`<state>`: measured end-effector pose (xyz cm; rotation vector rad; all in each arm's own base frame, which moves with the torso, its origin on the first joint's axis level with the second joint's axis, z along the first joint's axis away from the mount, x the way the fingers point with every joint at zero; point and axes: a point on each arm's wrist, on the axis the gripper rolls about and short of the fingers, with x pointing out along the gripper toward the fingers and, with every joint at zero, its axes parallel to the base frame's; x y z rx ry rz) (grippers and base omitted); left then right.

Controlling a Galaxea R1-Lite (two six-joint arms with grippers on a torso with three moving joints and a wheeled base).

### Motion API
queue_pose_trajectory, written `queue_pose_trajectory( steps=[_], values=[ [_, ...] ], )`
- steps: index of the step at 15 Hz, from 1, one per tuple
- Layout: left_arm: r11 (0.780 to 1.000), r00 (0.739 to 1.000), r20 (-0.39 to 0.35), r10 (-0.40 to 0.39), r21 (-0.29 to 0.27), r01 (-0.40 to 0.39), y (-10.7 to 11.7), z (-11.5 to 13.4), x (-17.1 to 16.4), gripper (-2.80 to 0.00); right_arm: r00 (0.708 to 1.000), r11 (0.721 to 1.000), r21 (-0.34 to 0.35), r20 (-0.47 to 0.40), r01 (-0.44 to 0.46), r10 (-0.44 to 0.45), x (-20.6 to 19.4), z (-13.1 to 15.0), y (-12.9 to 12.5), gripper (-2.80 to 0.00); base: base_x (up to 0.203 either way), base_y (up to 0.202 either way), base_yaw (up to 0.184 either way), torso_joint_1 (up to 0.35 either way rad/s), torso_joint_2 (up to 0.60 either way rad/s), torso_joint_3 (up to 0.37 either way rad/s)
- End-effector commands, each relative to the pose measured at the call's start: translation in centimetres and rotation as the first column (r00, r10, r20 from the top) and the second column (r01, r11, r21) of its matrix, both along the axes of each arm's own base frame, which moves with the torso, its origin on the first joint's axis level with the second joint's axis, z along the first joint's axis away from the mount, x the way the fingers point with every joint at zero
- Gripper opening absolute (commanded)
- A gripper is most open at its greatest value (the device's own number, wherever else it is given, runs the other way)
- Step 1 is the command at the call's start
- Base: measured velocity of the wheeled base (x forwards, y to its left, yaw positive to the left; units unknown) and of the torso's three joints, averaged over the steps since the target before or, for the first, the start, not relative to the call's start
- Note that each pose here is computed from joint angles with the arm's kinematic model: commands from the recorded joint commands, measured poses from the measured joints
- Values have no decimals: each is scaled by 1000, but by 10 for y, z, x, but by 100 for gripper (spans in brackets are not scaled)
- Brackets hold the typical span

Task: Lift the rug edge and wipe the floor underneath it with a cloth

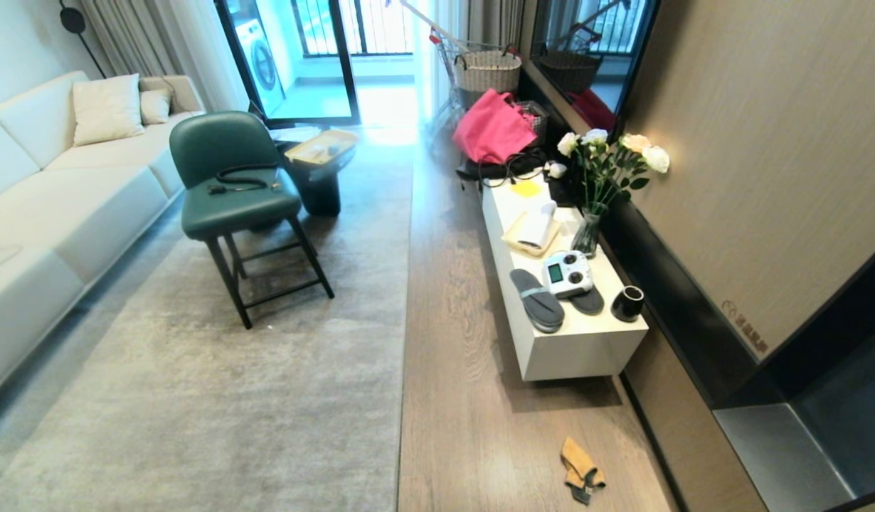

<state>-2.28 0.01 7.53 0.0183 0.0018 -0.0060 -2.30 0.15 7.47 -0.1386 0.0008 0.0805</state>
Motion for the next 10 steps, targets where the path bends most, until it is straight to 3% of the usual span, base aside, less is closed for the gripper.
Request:
queue_pose_trajectory(
  steps=[1,10],
  values=[
    [1000,1000,0,0,0,0,0,0,0,-280,1000,1000,2,-1,-1,1,0,0,0,-280,0,0,0,0,0,0],
    [1000,1000,0,0,0,0,0,0,0,-280,1000,1000,2,-1,-1,1,0,0,0,-280,0,0,0,0,0,0]
  ],
)
